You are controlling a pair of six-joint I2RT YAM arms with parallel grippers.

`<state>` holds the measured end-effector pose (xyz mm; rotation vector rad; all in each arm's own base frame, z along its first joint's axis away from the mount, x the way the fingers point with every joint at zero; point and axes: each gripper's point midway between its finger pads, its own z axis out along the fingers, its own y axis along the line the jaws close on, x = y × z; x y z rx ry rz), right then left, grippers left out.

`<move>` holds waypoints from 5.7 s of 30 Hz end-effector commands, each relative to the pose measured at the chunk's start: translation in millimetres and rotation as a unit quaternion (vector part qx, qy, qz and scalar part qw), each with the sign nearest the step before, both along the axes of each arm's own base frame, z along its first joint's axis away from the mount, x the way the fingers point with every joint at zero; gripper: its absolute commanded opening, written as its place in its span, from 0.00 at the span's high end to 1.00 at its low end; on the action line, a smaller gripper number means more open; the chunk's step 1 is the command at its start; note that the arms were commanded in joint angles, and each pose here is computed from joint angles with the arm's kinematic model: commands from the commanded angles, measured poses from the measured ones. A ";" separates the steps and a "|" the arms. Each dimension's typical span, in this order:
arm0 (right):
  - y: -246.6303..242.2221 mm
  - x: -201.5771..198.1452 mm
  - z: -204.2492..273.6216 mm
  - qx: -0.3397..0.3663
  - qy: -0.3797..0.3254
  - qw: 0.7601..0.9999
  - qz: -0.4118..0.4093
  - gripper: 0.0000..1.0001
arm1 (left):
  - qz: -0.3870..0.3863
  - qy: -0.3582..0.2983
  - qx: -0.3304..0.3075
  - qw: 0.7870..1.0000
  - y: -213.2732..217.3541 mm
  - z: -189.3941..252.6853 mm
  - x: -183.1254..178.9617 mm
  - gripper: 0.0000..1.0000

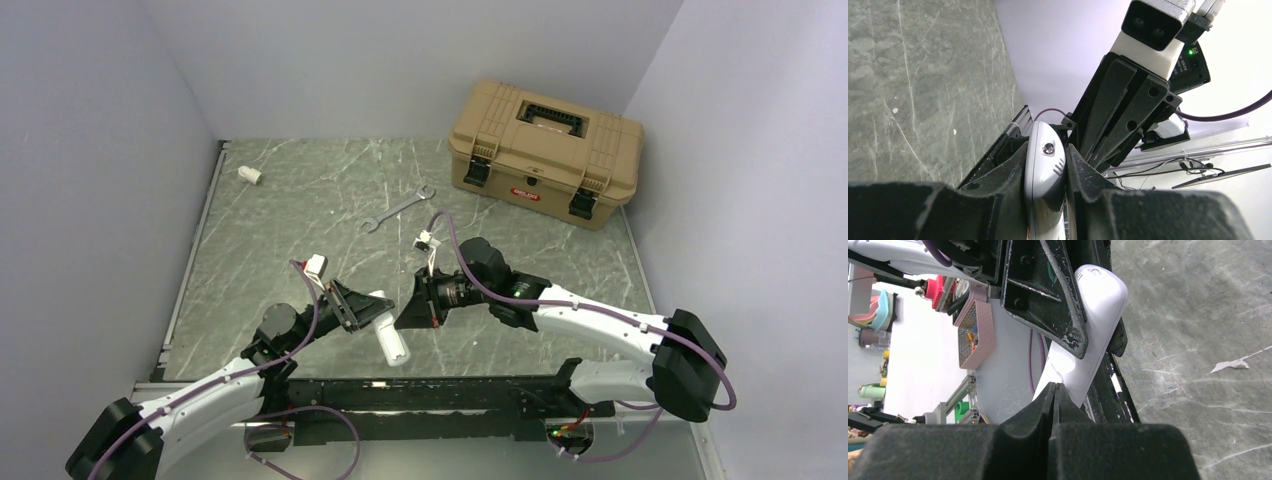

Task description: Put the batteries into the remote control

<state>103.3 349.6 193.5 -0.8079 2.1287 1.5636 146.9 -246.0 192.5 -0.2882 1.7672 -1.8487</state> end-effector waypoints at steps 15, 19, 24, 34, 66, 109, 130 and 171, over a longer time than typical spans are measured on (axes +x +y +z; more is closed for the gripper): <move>10.2 3.6 19.1 0.027 -0.017 0.999 0.005 0.98 | -0.005 -0.010 -0.010 1.000 4.0 -6.9 -7.7 1.00; 10.8 4.4 19.0 0.026 -0.018 0.999 0.005 0.98 | -0.005 -0.010 -0.010 1.000 3.6 -6.2 -7.6 1.00; 10.6 7.7 19.2 0.024 -0.024 0.999 -0.004 0.98 | -0.007 -0.010 -0.011 1.000 3.2 -5.9 -7.6 1.00; 8.1 15.3 20.9 0.017 -0.039 0.999 -0.027 0.98 | -0.006 -0.009 -0.011 1.000 3.5 -6.4 -7.3 1.00; -42.5 -63.3 73.9 0.208 -0.486 0.825 0.200 0.44 | -0.026 0.007 -0.018 0.999 1.2 11.4 -13.6 1.00; 8.0 -76.5 32.2 0.219 -0.481 0.801 0.283 0.58 | -0.048 -0.002 -0.048 0.998 -2.9 33.1 -18.5 1.00; 9.6 -73.3 22.2 0.204 -0.478 0.806 0.282 0.58 | -0.045 -0.001 -0.051 0.998 -1.5 35.2 -19.1 1.00; 12.4 -61.3 -4.2 0.161 -0.472 0.819 0.284 0.66 | -0.054 -0.006 -0.069 0.996 -1.6 45.0 -23.1 1.00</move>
